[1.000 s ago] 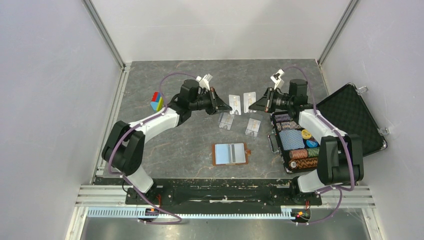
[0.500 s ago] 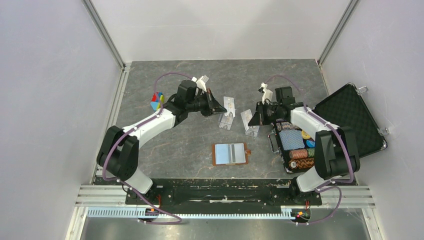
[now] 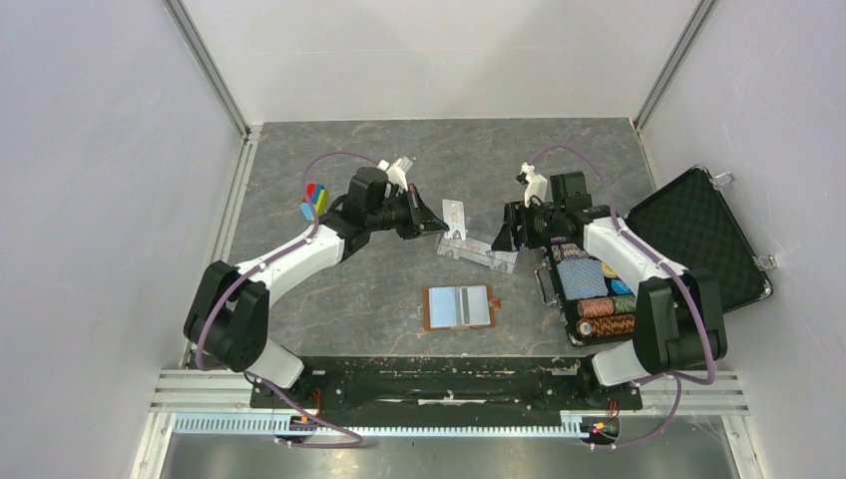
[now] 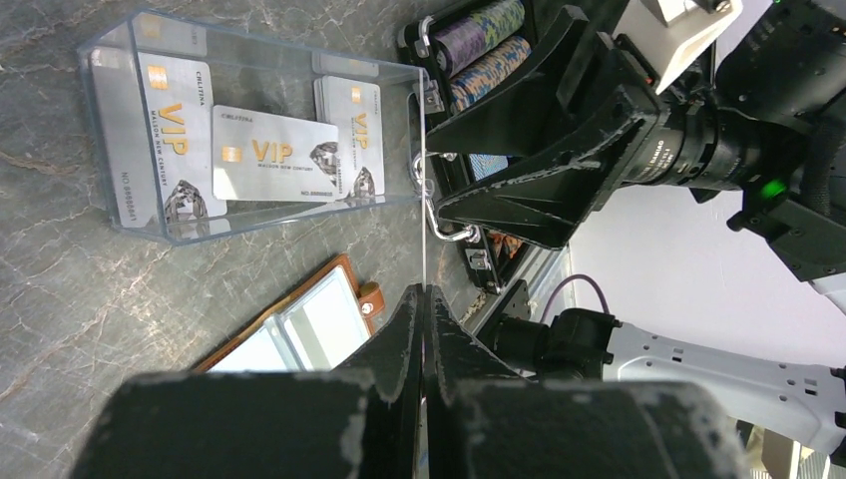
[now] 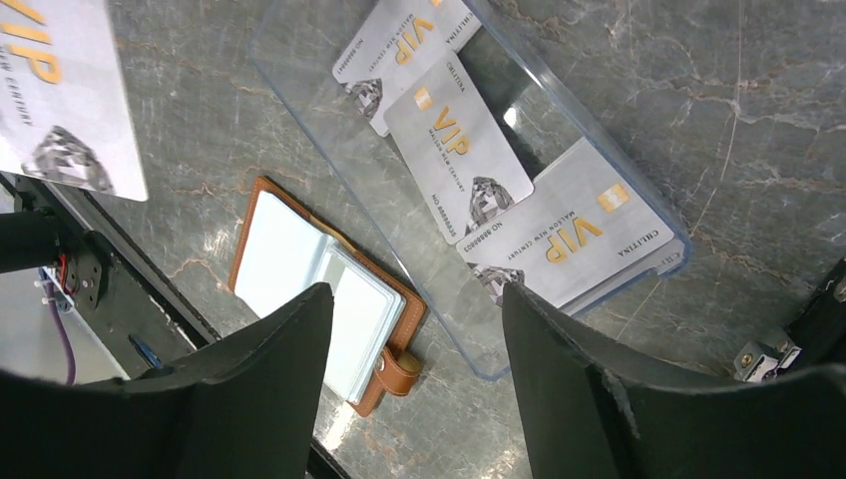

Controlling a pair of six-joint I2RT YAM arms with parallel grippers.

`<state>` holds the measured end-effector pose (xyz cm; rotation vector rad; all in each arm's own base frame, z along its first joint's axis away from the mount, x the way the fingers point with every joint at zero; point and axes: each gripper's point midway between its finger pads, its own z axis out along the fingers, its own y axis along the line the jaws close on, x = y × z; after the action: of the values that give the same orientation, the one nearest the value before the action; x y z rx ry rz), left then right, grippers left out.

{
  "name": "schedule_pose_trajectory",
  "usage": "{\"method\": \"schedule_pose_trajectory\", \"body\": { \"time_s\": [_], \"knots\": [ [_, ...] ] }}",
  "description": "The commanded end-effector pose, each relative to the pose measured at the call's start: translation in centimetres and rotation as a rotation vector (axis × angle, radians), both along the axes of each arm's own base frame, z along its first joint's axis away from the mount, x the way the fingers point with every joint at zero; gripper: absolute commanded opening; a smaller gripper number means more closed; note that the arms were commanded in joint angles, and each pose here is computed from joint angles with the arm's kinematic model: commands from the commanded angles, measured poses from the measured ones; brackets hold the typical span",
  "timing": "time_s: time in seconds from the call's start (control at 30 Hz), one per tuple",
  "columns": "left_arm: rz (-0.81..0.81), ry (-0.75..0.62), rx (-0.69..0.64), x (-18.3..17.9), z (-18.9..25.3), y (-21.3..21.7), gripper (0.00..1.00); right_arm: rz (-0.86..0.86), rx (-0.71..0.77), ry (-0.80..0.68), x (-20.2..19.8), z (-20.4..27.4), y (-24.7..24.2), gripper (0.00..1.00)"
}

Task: Put the credit cards into the card holder
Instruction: Place the credit card in the storage box, then insert the credit card into the card holder.

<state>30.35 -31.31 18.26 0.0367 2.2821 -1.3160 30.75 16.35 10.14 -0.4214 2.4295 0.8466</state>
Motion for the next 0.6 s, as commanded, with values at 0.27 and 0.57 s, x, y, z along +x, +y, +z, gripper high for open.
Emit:
{"method": "schedule_pose_trajectory", "body": {
  "time_s": [0.27, 0.57],
  "knots": [
    [-0.066, -0.099, -0.208, -2.0, 4.4, -0.5, 0.02, 0.085, 0.413, -0.131, -0.2, 9.4, 4.4, 0.67],
    [-0.167, -0.129, -0.348, -4.2, 7.1, -1.1, 0.02, 0.146, 0.659, -0.106, -2.2, 12.5, 6.1, 0.62]
  ]
}}
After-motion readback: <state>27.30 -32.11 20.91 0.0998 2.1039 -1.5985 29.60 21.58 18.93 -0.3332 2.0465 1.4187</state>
